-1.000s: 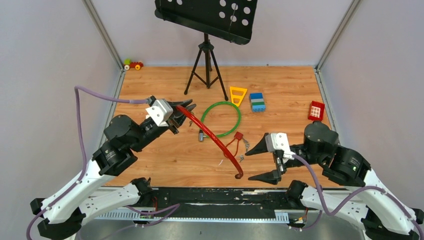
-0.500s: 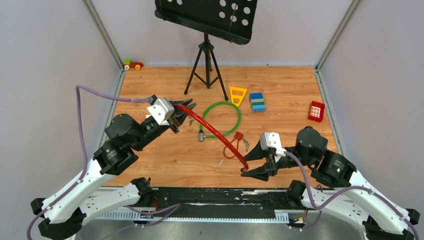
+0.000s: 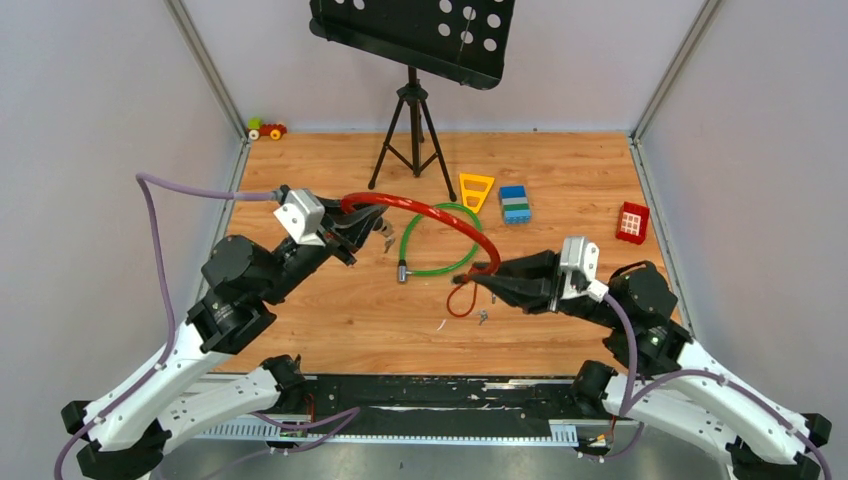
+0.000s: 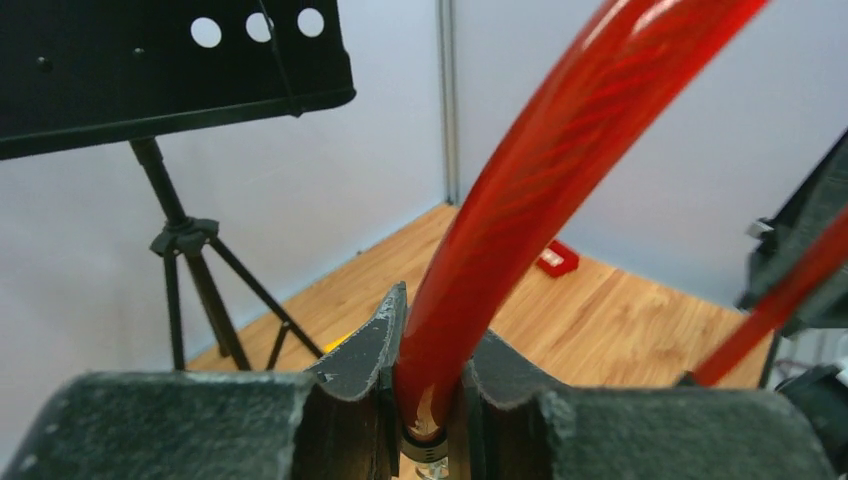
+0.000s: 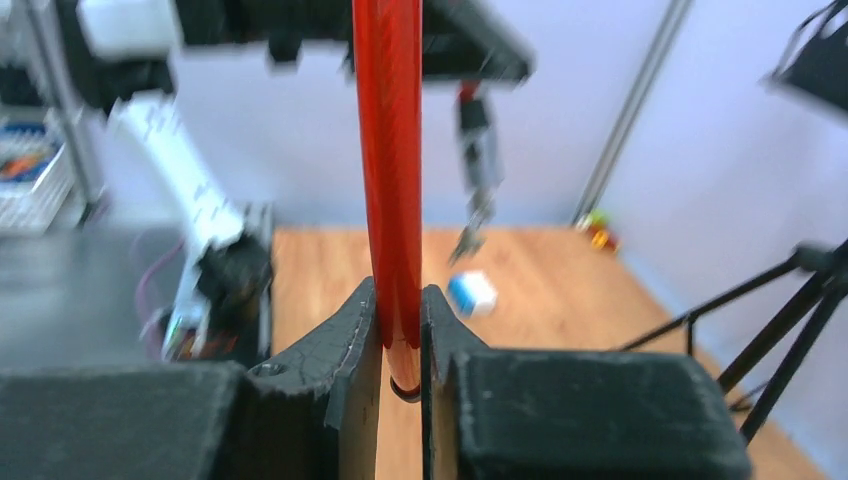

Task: Lock with the key
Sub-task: Lock the lock.

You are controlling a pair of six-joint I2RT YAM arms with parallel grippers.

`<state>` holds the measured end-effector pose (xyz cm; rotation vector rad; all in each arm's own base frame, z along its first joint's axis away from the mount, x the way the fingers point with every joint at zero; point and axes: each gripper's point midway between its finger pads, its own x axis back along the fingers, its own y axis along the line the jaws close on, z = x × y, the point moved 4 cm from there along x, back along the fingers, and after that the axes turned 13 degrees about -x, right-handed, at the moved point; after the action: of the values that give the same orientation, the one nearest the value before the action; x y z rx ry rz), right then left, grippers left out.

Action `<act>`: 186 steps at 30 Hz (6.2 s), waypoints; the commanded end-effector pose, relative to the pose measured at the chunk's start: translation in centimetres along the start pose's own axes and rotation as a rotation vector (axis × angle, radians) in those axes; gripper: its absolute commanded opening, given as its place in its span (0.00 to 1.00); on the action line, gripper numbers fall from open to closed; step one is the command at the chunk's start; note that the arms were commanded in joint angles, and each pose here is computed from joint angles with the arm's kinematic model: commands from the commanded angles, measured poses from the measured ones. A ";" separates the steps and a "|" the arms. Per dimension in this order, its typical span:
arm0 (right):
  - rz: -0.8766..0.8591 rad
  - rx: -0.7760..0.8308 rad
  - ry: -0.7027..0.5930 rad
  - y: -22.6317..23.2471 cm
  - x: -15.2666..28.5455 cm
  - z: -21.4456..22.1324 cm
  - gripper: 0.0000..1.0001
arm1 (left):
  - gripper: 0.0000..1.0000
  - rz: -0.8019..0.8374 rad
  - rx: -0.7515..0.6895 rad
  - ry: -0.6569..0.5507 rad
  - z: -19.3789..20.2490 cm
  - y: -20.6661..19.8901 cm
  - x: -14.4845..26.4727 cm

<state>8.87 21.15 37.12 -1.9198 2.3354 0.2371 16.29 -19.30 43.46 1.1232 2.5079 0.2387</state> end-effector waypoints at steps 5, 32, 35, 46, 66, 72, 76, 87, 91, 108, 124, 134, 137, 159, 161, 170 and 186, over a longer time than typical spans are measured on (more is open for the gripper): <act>0.030 0.052 -0.666 -1.8 -5.0 -12.1 0.00 | 0.00 -0.079 0.394 -0.264 -3.9 0.3 0.1; 0.003 0.277 -0.684 0.1 -6.5 -14.3 0.00 | 0.00 -0.142 0.549 -0.222 -2.9 0.5 -0.4; -0.017 0.257 -0.661 0.3 -6.7 -13.9 0.00 | 0.00 -0.191 0.569 -0.199 -2.6 1.1 -0.4; -0.010 0.226 -0.641 0.0 -7.3 -12.6 0.00 | 0.00 -0.234 0.626 -0.203 -1.9 1.4 -0.3; -0.005 0.198 -0.616 -0.4 -8.3 -11.3 0.00 | 0.00 -0.230 0.635 -0.219 -2.2 1.4 -0.2; 0.016 0.198 -0.611 -0.8 -8.3 -10.8 0.00 | 0.00 -0.206 0.636 -0.231 -2.4 1.1 -0.3; 0.046 0.208 -0.627 -1.3 -8.3 -10.6 0.00 | 0.00 -0.187 0.646 -0.233 -2.4 0.8 -0.5; 0.100 0.269 -0.644 -2.3 -9.0 -9.8 0.00 | 0.00 -0.178 0.674 -0.233 -2.3 0.6 -0.5; 0.103 0.307 -0.626 -2.5 -9.2 -8.6 0.00 | 0.00 -0.185 0.695 -0.238 -2.4 0.7 -0.5; 0.152 0.214 -0.629 -3.5 -8.4 -3.2 0.00 | 0.00 -0.215 0.795 -0.292 -3.1 1.2 -0.2; 0.237 0.203 -0.588 -5.3 -9.5 -1.2 0.00 | 0.00 -0.187 0.797 -0.300 -3.2 0.8 -0.3; 0.170 0.252 -0.515 -4.2 -8.9 -1.1 0.37 | 0.00 -0.227 0.781 -0.305 -3.1 1.4 0.1; 0.159 0.277 -0.498 -3.8 -8.1 -1.1 0.43 | 0.00 -0.231 0.763 -0.295 -3.2 1.5 0.2; 0.067 0.202 -0.252 -2.4 -7.3 1.4 0.45 | 0.00 -0.094 0.654 -0.380 -5.2 0.4 0.1; 0.047 0.199 -0.267 -2.0 -7.5 0.9 0.45 | 0.00 -0.067 0.645 -0.395 -5.5 0.1 0.2; 0.077 0.315 -0.327 -2.0 -6.0 -1.5 0.48 | 0.00 -0.038 0.642 -0.411 -5.7 -0.2 0.2; 0.061 0.506 -0.277 -2.4 -8.3 -2.1 0.35 | 0.00 -0.023 0.672 -0.427 -6.0 -0.4 -0.1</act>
<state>13.27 27.96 38.63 -1.4921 2.0958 -0.0525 15.00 -21.07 45.57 1.2254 2.3840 -0.7560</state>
